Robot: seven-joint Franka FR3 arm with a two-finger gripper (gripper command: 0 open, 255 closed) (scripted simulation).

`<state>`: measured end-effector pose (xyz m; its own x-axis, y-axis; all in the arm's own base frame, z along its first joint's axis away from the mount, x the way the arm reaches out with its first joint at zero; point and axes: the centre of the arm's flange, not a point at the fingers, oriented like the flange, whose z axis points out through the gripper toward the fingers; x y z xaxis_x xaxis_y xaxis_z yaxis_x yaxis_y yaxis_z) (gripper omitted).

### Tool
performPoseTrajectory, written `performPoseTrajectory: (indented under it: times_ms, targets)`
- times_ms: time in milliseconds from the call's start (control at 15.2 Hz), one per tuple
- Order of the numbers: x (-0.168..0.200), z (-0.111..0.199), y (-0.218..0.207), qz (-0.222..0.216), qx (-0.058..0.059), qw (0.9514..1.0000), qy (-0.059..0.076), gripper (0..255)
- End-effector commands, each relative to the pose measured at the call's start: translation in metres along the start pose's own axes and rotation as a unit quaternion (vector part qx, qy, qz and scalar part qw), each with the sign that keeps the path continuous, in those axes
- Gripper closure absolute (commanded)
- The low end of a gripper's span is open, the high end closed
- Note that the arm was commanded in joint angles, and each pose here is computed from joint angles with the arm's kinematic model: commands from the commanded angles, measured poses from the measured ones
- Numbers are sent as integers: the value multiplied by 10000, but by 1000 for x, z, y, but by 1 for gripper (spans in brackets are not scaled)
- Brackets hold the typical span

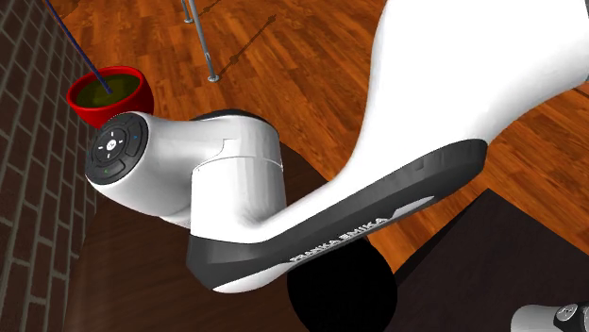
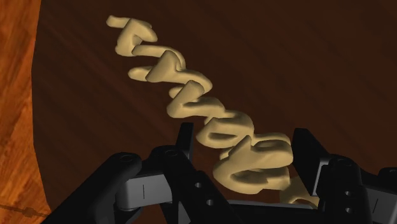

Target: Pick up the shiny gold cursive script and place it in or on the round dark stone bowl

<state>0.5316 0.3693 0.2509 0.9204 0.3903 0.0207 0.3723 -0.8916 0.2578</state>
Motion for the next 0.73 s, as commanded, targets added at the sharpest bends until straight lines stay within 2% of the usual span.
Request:
performPoseTrajectory:
  times_ms: [0,660]
  targets:
    - [0,-11,3,-1,0,10000,-1,255]
    - [1,-62,17,-1,0,10000,-1,255]
